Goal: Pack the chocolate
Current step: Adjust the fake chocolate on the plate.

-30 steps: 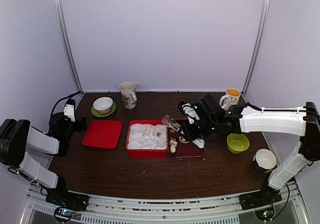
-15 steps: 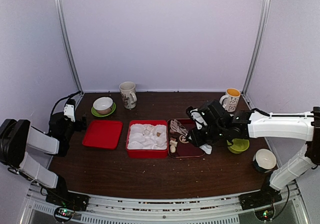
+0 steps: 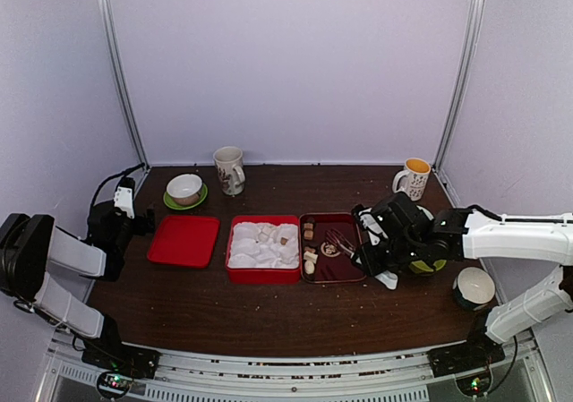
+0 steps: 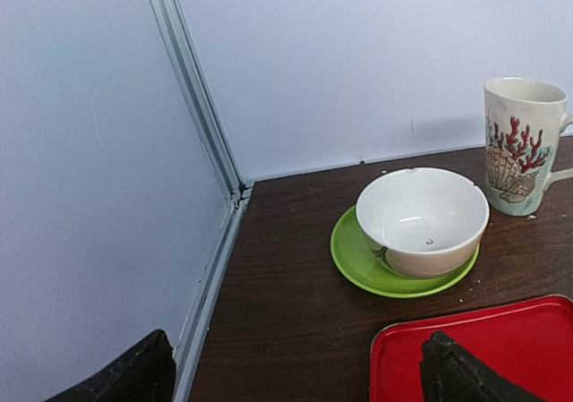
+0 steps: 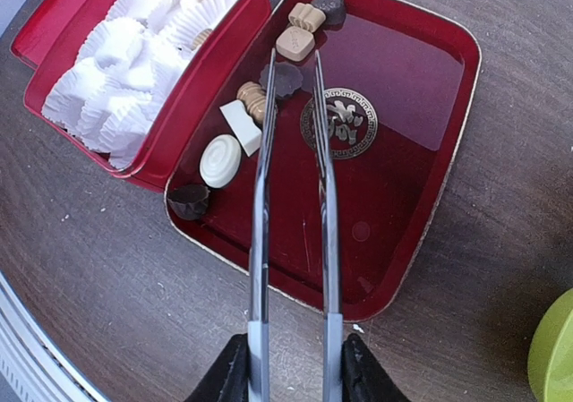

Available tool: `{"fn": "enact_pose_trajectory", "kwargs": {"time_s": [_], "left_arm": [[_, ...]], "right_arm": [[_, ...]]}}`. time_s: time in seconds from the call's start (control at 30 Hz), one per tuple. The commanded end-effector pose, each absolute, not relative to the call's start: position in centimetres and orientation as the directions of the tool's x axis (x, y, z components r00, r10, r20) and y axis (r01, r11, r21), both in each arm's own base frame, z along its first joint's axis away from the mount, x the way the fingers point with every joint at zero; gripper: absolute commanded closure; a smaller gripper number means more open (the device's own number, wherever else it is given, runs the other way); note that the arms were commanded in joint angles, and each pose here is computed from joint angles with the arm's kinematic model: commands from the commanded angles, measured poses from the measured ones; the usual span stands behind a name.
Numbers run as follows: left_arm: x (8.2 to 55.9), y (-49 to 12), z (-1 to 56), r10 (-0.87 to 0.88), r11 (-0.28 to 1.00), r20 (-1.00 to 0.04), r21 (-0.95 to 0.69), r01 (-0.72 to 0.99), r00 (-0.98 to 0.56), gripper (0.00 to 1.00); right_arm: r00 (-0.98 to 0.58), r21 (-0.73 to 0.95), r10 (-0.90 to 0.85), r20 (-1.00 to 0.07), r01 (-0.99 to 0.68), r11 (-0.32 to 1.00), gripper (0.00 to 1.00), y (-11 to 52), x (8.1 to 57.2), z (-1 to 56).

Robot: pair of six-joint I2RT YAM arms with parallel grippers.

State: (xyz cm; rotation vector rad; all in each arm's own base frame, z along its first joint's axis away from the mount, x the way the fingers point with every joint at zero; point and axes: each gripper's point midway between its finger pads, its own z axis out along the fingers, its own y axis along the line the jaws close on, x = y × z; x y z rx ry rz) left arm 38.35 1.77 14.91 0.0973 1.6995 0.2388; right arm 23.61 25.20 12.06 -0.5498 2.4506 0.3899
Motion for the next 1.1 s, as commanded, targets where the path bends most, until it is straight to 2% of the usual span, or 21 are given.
{"fn": "enact_pose_trajectory", "kwargs": {"time_s": [0.0, 1.07], "left_arm": [[38.8, 2.2, 16.6, 0.199, 0.973, -0.976, 0.207, -0.100, -0.086, 0.02], [38.8, 2.2, 16.6, 0.199, 0.973, -0.976, 0.207, -0.101, -0.086, 0.02]], "right_arm": [[-0.730, 0.139, -0.272, -0.627, -0.447, 0.884, 0.68, 24.8, 24.0, 13.0], [-0.777, 0.074, -0.370, -0.510, -0.468, 0.881, 0.67, 22.8, 22.0, 10.9]]}}
